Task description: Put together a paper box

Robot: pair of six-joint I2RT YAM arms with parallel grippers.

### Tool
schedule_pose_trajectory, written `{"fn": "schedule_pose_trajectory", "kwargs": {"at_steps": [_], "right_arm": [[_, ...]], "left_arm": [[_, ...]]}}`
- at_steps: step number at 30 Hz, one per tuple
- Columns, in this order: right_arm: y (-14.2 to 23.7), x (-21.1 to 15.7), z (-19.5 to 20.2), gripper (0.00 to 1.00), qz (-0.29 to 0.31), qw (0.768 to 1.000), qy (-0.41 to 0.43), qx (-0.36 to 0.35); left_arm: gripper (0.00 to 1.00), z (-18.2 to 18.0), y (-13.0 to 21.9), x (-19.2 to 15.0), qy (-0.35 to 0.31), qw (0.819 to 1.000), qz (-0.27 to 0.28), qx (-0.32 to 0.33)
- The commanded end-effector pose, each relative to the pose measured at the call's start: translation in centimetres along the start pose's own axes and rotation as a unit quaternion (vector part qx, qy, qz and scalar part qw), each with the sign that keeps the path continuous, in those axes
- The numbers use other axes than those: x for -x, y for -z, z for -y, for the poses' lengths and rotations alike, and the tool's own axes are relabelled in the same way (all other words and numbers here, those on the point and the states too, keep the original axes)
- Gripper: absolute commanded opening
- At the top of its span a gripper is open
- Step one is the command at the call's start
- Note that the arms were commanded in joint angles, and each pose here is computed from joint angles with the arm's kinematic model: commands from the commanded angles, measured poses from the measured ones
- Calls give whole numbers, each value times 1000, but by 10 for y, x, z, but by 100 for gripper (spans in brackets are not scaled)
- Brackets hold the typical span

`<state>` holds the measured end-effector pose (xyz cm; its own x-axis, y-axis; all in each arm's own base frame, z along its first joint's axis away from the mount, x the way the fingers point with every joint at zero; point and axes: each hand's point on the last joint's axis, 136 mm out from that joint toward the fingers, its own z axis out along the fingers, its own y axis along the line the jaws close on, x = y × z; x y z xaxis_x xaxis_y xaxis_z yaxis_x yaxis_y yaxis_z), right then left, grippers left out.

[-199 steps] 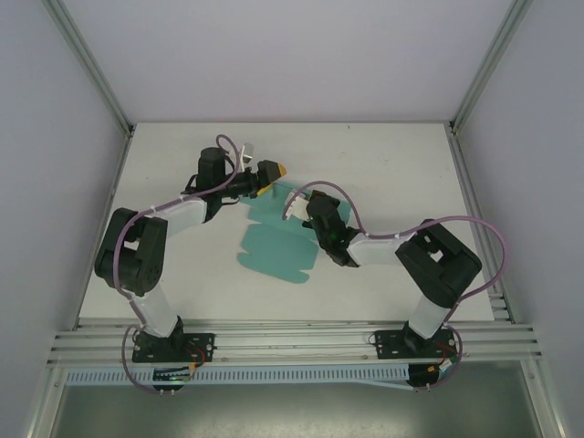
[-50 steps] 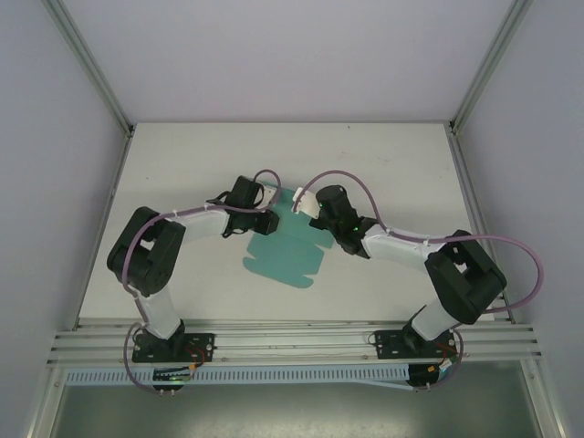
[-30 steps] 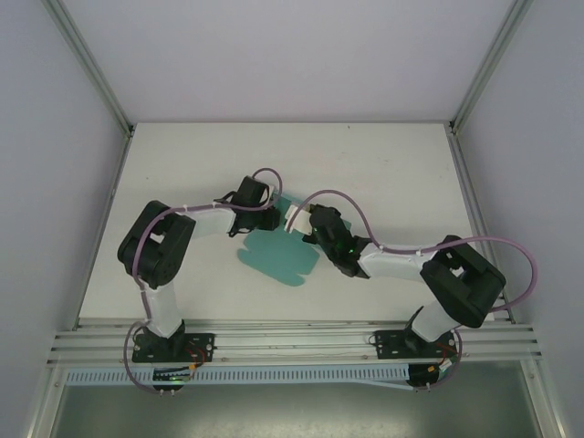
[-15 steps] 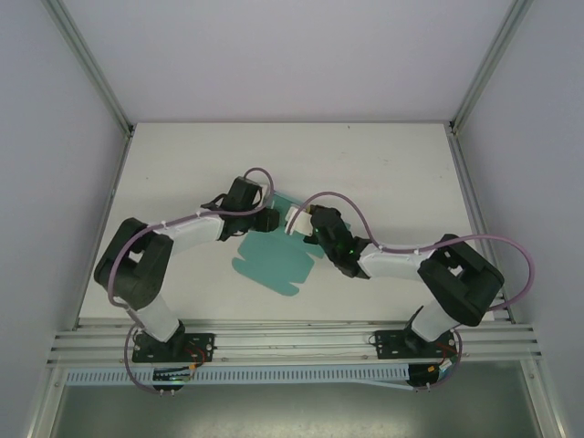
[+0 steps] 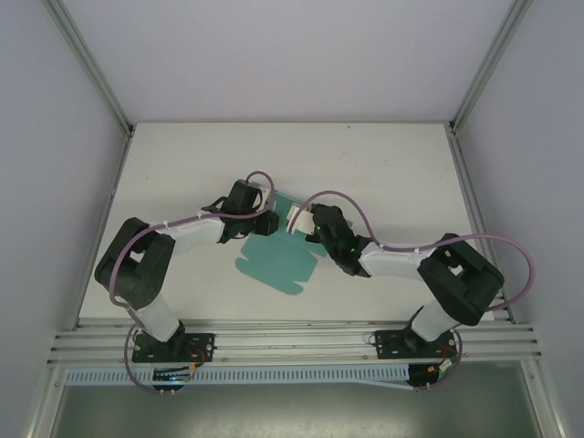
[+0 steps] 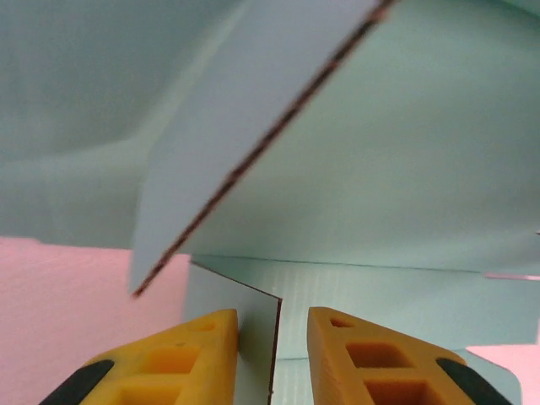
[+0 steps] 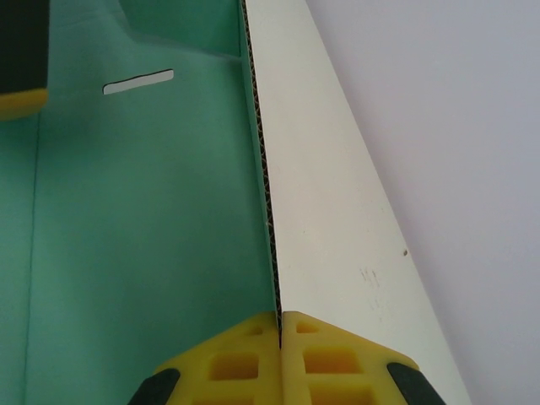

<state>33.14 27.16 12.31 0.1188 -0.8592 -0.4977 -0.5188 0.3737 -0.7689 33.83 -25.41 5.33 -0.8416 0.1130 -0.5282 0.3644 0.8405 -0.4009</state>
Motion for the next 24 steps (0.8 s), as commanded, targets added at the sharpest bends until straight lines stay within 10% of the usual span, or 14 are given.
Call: {"fn": "schedule_pose_trajectory", "kwargs": {"at_steps": [1,12,19,24], "right_arm": [[-4,19,-4,0,34,999,11,3],[-13,11,-29,0,31,997,66,-22],[-15,9,-15,0,16,995,89,-31],[-18,12,4,0,16,995,88,-42]], "left_arm": [[28,29,-5,9,-15,997,10,-78],[36,17,-17,6,7,999,-1,-54],[70,19,17,12,10,999,29,-34],[72,-5,42,-8,29,999,31,26]]}}
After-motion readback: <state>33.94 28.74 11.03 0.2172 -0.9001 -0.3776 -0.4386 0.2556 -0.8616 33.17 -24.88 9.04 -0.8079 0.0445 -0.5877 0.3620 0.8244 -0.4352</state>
